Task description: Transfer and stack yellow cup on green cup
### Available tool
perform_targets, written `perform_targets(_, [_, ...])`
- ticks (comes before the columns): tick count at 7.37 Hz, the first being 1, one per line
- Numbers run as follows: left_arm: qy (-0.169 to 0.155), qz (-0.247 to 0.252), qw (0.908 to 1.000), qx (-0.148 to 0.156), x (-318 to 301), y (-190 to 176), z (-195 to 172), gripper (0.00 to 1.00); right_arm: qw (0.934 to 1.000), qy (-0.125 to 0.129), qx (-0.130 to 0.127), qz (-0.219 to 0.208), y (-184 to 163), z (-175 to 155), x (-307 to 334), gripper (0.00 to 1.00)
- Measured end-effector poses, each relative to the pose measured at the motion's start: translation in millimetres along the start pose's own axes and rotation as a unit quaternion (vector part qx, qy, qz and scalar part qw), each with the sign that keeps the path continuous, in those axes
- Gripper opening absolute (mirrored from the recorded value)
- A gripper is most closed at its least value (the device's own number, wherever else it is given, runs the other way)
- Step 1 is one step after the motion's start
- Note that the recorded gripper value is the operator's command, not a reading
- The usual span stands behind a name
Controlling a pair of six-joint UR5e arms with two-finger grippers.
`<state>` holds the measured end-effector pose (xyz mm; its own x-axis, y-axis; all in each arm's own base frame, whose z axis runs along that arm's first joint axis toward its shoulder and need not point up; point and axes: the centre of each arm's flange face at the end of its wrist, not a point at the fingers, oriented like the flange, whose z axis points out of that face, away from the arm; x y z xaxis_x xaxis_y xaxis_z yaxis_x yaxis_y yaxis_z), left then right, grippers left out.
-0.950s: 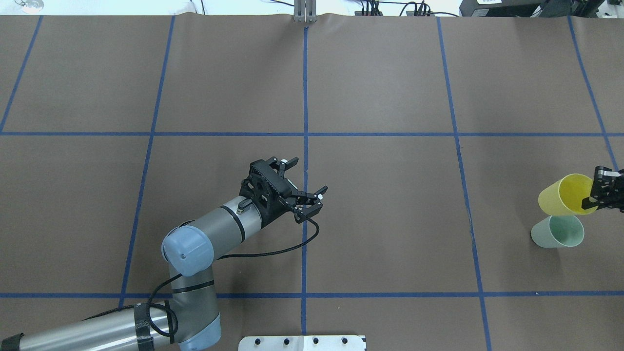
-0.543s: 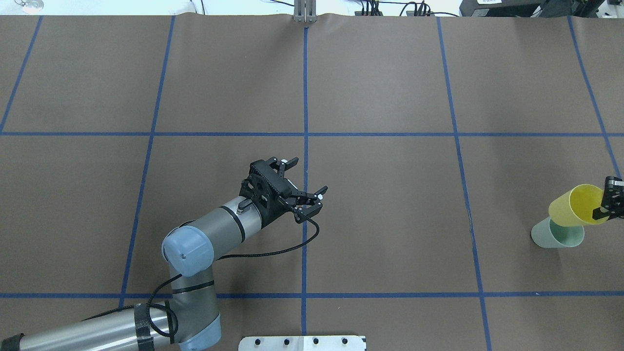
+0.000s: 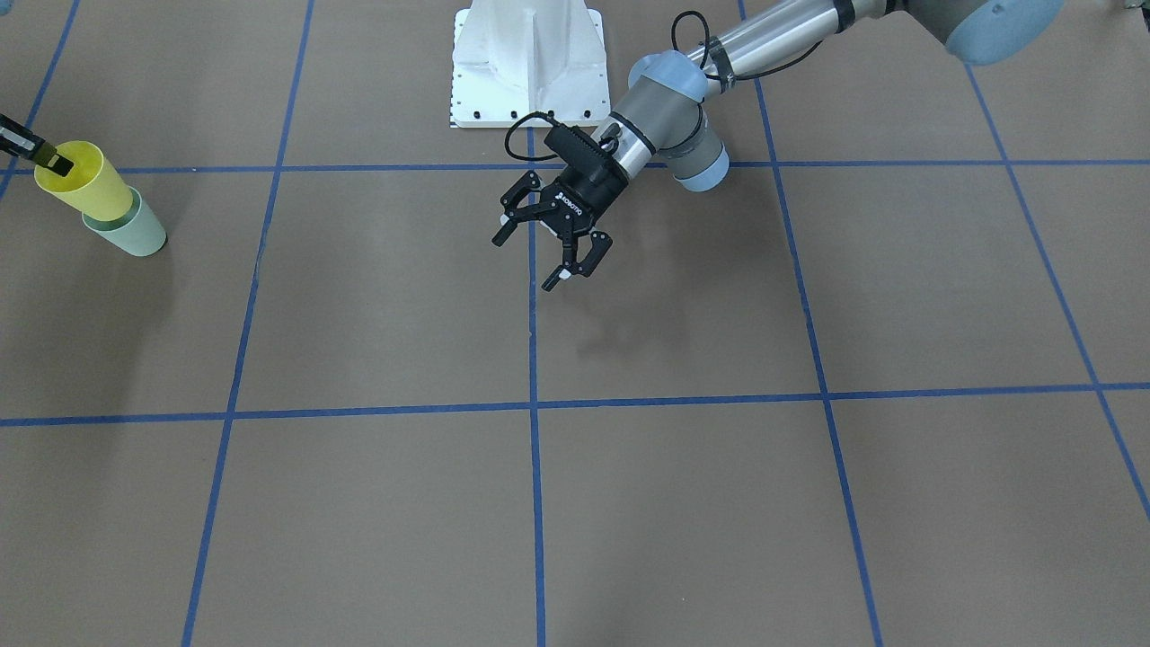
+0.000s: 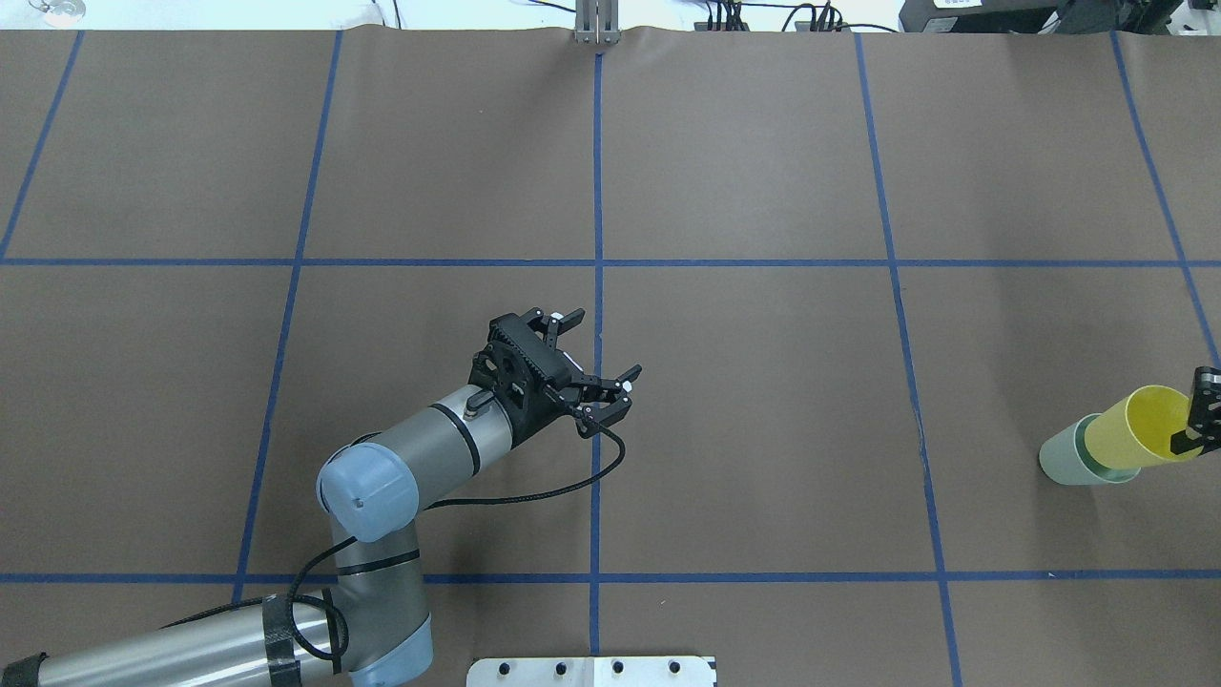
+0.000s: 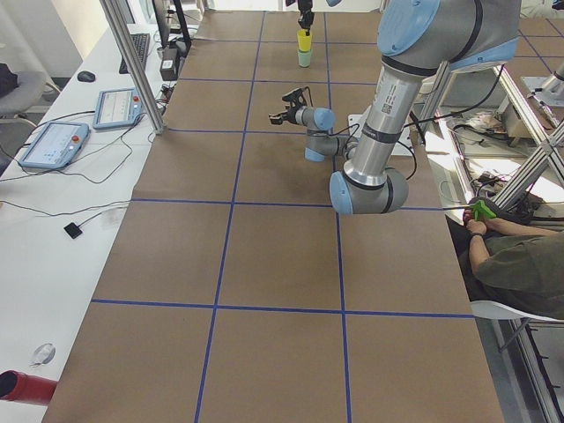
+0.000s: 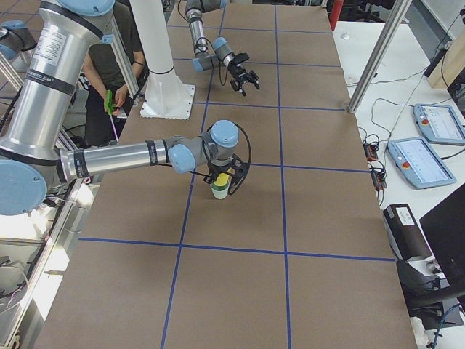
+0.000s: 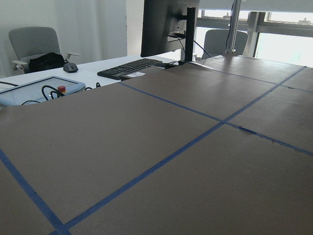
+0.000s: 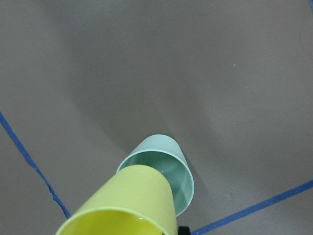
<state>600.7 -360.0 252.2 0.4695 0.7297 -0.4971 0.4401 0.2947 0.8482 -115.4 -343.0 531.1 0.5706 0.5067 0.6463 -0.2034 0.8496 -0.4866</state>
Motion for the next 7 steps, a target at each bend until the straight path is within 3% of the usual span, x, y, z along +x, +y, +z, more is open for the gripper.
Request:
perform_targets(1, [0.000,0.000,1.0000,0.000,0.3,0.2,0.0,0.99,1.0000,0.001,-0.001,0.001,-0.5,1.2,1.8,0.00])
perform_targets(2, [0.001,0.000,1.0000,0.000,0.7,-0.2,-0.2,0.99,1.0000,0.002,-0.002,0.002,-1.4,2.5,2.9,0.58])
perform_targets(3, [0.001,-0.001,1.0000,0.001,1.3,-0.7,-0.5,0.99,1.0000,0.003,-0.002,0.003,-2.6,3.8,3.8,1.00])
perform_targets(7, [0.002,-0.013,0.9999,0.003,3.0,-2.8,-0.9,0.99,1.0000,0.001,-0.001,0.003,-3.7,2.6,2.1,1.00])
